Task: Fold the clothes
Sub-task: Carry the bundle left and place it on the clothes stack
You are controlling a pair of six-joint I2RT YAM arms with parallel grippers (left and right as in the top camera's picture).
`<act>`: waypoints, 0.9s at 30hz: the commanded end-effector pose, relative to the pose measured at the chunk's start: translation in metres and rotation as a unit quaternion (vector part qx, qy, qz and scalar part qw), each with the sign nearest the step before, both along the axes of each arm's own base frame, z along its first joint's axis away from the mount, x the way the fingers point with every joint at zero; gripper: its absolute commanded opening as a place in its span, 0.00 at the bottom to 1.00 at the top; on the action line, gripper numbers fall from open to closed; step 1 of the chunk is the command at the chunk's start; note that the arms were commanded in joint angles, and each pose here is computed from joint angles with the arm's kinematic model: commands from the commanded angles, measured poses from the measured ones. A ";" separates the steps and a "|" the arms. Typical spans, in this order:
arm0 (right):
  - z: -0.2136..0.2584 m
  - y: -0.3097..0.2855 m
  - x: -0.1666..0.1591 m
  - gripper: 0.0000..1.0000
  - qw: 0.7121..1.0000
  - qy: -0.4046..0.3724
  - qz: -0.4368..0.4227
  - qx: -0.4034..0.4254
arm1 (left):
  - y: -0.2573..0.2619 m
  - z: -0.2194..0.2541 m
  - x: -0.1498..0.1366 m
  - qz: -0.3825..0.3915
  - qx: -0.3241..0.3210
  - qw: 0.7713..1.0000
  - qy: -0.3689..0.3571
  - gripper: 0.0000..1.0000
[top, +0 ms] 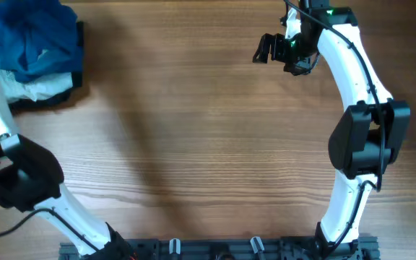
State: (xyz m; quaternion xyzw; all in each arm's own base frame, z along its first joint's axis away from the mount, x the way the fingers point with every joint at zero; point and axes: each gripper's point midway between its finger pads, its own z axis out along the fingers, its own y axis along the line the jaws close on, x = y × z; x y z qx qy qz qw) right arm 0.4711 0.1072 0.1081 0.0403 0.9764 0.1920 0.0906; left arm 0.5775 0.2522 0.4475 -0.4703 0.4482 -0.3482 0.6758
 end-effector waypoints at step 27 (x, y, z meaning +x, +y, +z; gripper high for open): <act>0.012 0.005 0.001 1.00 0.999 -0.022 0.024 -0.009 | -0.039 -0.164 -0.031 -0.322 -0.056 0.915 0.237 0.04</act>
